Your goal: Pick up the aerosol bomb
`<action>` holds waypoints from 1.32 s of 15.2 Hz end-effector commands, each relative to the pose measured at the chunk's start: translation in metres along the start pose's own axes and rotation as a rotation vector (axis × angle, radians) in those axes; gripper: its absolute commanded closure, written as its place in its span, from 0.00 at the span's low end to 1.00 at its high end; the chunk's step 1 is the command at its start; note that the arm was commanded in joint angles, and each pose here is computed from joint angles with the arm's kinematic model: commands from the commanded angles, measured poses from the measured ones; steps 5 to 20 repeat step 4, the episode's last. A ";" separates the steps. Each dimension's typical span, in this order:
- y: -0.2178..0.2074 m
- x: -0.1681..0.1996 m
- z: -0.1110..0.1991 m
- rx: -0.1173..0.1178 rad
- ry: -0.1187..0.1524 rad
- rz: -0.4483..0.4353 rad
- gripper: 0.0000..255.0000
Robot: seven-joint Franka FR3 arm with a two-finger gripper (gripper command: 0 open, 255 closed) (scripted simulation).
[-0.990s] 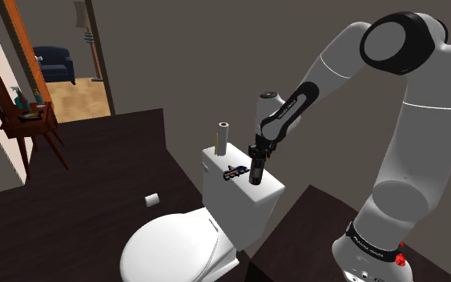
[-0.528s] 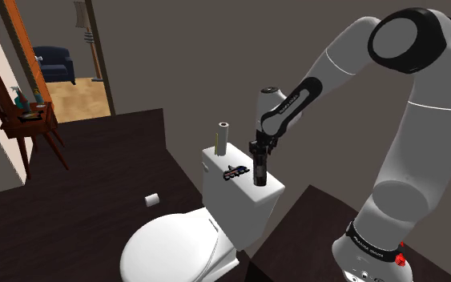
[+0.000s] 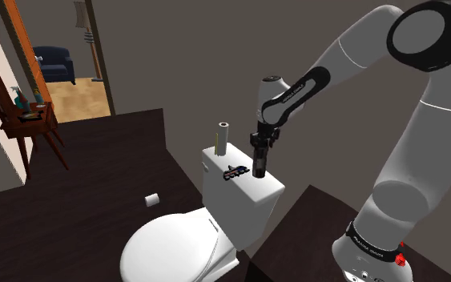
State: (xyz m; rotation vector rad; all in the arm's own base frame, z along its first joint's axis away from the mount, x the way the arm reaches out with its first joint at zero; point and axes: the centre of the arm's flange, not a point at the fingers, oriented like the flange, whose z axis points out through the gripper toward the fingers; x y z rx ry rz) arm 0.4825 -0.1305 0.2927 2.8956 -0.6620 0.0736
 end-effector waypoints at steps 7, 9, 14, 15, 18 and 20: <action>0.003 0.001 -0.016 0.000 0.000 0.000 1.00; 0.003 0.001 -0.016 0.000 0.000 0.000 1.00; 0.003 0.001 -0.016 0.000 0.000 0.000 1.00; 0.003 0.001 -0.016 0.000 0.000 0.000 1.00; 0.003 0.001 -0.016 0.000 0.000 0.000 1.00; 0.003 0.001 -0.016 0.000 0.000 0.000 1.00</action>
